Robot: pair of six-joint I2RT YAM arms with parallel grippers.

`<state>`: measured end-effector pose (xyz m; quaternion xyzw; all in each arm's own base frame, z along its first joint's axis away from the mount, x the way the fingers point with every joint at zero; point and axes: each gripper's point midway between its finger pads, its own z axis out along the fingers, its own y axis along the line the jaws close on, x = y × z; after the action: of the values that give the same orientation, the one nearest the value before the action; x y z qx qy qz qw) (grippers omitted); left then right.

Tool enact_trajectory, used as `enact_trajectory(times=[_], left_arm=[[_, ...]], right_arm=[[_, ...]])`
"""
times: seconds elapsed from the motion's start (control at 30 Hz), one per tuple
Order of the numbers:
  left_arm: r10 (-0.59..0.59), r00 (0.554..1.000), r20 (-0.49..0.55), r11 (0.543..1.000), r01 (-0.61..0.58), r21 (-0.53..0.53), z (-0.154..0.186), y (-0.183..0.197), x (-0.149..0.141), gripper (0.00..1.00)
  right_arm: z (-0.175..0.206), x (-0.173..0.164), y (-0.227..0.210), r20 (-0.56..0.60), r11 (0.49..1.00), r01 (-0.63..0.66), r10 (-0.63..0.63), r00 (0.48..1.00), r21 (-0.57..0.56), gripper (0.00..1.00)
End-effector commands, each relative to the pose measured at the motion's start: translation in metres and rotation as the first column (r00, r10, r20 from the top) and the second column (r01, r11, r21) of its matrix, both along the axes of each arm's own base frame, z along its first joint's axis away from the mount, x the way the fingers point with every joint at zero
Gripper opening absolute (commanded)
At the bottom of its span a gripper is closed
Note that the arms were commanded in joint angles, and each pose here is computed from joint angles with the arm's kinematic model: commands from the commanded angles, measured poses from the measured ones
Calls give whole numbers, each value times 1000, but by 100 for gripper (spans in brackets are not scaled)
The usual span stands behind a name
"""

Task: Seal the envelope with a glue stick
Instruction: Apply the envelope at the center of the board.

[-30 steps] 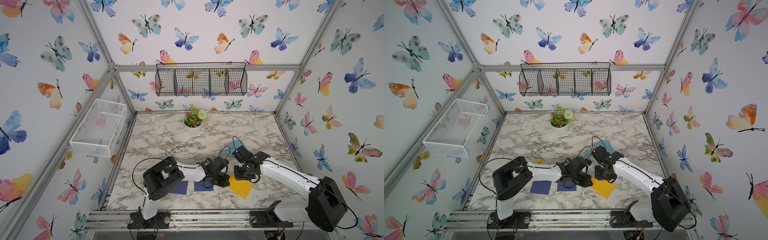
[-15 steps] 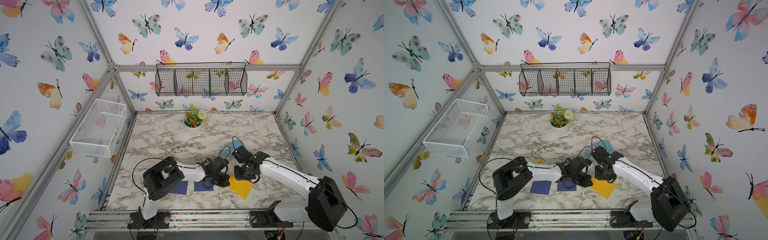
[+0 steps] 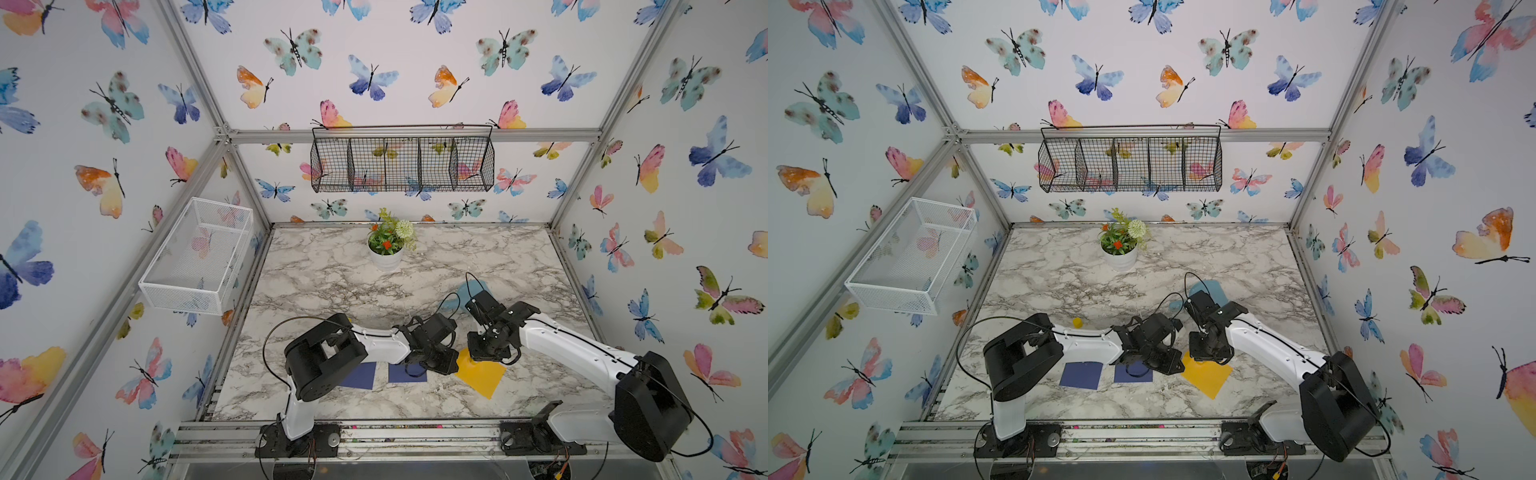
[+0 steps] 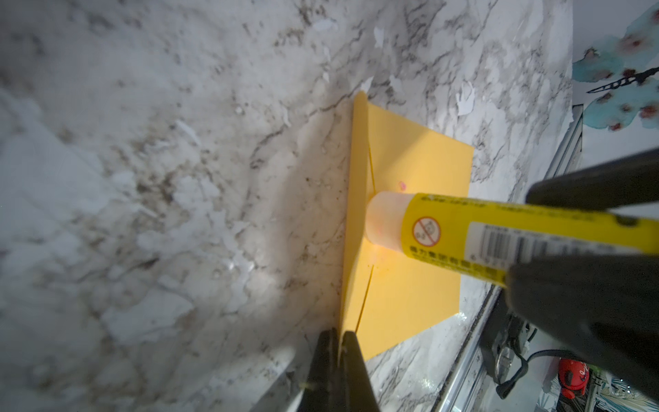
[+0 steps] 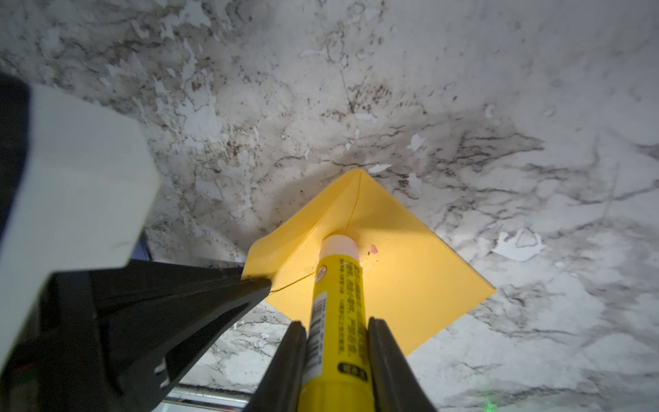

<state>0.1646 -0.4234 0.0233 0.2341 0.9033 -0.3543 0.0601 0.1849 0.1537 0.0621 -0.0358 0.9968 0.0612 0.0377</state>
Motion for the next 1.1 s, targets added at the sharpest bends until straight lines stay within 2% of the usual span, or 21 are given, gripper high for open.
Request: enact_trajectory(times=[0.0,0.27,0.4,0.67,0.77,0.97,1.07], left_arm=[[7,1000,26,997,-9,73,-5,17,0,0],[12,999,47,995,-17,98,-6,22,3,0],[9,999,46,995,-14,98,-7,21,2,0],[15,999,51,995,-20,99,-6,23,3,0],[13,999,50,995,-18,98,-6,22,3,0],[14,999,49,995,-18,93,-5,20,4,0],[13,999,48,995,-17,94,-6,20,3,0]], right_arm=[[-25,-41,-7,-203,999,-33,28,979,-19,2],[-18,-22,-42,-120,974,-19,-9,993,-226,2],[-18,-22,-40,-128,975,-22,-6,992,-221,2],[-11,-15,-53,-81,956,5,-30,996,-294,2],[-12,-17,-47,-94,966,-6,-19,995,-258,2],[-26,-39,-19,-204,995,-65,48,978,-79,2],[-27,-42,-14,-220,996,-75,63,973,-49,2]])
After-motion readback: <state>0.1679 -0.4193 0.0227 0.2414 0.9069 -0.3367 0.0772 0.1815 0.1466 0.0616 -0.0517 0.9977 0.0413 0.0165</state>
